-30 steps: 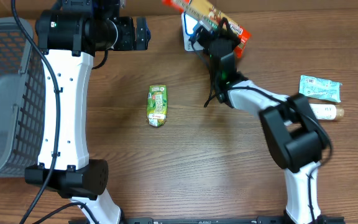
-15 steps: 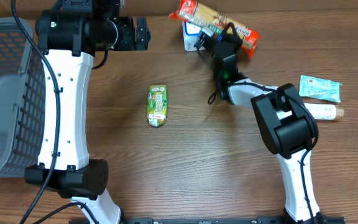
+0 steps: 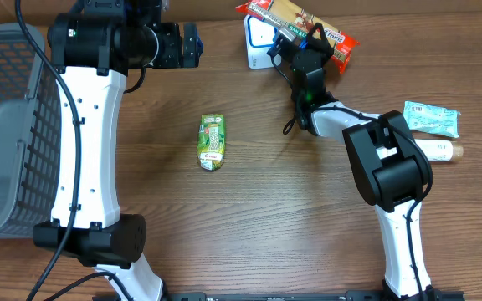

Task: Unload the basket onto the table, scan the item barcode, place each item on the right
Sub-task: 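Hold the spaghetti package in front of the scanner, then carry the spaghetti right and drop it above the white tube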

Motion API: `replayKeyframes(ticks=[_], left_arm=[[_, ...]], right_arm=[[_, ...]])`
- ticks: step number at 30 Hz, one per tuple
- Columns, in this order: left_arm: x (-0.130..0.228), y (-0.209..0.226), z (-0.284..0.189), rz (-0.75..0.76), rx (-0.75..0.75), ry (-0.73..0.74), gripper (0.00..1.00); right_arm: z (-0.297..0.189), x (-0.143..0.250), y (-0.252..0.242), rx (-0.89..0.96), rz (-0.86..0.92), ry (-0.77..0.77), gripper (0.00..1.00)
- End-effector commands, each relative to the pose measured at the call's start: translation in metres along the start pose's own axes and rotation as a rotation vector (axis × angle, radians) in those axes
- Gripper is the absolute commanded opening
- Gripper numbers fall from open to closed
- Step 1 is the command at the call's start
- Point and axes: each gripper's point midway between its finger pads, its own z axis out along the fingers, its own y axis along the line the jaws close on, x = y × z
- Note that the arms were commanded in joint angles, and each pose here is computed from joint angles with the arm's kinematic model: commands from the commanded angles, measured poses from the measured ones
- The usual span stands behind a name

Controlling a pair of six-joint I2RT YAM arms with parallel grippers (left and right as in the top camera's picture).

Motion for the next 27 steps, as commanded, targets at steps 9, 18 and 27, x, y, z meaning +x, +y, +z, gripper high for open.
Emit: replayKeyframes(ticks=[9, 18, 27], left_arm=[[-0.001, 0.000, 0.001, 0.017, -0.002, -0.002, 1.00], [-0.001, 0.000, 0.001, 0.017, -0.002, -0.002, 1.00], [-0.001, 0.000, 0.001, 0.017, -0.002, -0.002, 1.00]], right_arm=[[-0.010, -0.023, -0.061, 0.176, 0.183, 0.022, 0.04], [-0.043, -0.037, -0.125, 0.206, 0.357, 0.083, 0.04], [-0.101, -0.014, -0.192, -0.163, 0.952, 0.127, 0.04]])
